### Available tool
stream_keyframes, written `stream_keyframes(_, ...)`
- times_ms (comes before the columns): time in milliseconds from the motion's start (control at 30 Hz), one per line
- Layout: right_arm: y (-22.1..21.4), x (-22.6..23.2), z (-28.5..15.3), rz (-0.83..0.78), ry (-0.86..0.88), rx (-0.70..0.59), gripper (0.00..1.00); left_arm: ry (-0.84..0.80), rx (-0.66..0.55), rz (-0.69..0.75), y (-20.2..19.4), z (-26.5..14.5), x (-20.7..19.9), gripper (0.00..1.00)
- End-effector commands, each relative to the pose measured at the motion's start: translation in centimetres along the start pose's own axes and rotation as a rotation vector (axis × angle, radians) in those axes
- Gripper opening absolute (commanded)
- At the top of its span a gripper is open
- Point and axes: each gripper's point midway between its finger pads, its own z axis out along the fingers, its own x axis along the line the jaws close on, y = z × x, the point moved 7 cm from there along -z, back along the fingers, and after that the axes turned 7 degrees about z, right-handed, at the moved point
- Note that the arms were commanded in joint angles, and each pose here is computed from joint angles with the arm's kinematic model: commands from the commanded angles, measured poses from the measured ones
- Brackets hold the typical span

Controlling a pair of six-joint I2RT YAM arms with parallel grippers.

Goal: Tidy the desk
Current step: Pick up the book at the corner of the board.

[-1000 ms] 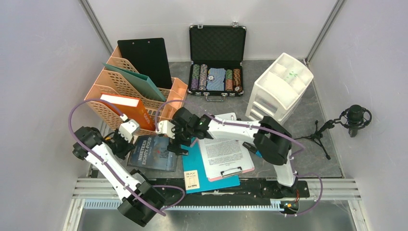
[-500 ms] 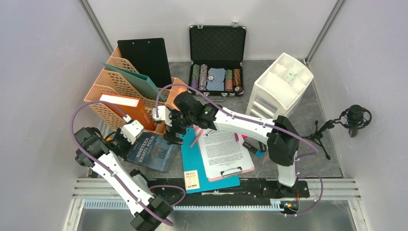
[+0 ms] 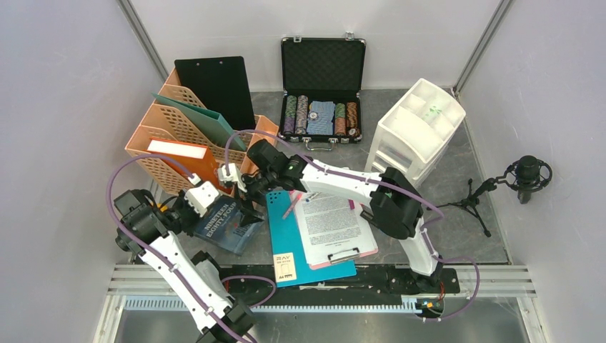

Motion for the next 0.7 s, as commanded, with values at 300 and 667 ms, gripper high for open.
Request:
stream_keyframes(300,0.8,0.9,0.3,0.014,0.235,-0.124,0.32,-0.011,-0.109,-0.009,1.8,-0.1,-0.5,0.02)
stream_keyframes(667,-1.2,1.3,-1.2,0.062,0.185,-0.152,0.0,-0.049,-0.096,-0.144,1.7,-0.2,1.2,0.41)
